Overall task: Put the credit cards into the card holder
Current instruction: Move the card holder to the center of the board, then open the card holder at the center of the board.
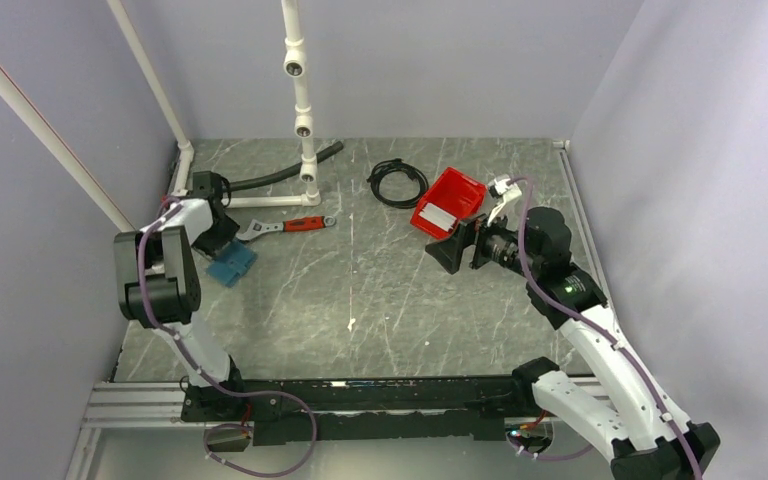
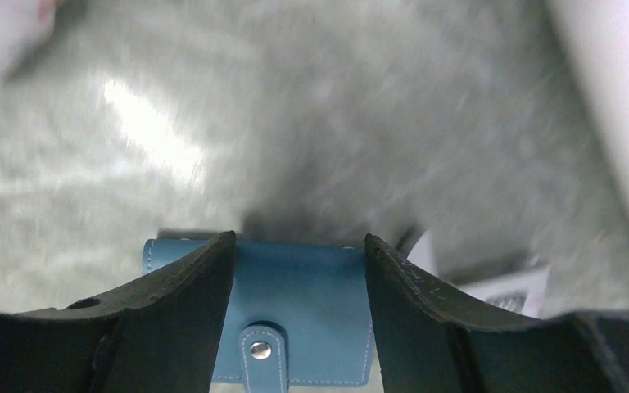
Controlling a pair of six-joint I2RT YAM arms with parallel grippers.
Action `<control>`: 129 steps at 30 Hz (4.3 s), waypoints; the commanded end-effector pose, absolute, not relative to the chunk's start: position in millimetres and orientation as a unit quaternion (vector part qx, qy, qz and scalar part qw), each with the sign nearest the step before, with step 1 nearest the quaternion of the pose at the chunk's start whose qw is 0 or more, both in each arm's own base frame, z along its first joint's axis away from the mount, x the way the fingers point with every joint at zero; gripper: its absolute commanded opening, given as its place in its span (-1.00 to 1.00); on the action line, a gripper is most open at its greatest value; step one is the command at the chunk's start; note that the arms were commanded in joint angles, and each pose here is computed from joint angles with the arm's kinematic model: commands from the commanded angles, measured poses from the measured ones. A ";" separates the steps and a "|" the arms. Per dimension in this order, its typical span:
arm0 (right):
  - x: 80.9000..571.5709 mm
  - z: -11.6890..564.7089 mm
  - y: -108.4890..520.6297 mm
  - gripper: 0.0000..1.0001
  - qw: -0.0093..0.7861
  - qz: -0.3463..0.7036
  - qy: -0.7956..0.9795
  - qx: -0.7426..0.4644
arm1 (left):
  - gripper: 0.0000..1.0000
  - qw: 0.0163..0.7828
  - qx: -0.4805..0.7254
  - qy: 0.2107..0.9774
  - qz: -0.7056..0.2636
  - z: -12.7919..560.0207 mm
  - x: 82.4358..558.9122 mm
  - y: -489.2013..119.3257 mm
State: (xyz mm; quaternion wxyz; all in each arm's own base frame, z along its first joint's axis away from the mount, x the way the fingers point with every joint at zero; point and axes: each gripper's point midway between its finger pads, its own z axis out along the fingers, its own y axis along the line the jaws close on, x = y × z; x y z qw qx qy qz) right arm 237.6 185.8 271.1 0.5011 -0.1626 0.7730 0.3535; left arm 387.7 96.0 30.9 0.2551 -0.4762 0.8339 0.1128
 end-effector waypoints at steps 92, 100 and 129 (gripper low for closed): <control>248.2 6.3 382.0 -0.14 0.247 0.223 0.910 -0.247 | -0.67 0.216 -0.218 0.863 -0.403 59.5 229.8 -143.5; 226.2 13.1 416.1 -0.07 0.217 0.311 0.888 -0.260 | -0.28 0.220 -0.214 0.842 -0.445 68.5 237.4 -153.6; 251.5 31.9 385.4 0.02 0.287 0.211 0.905 -0.233 | -1.00 0.232 -0.184 0.877 -0.378 56.1 243.7 -147.5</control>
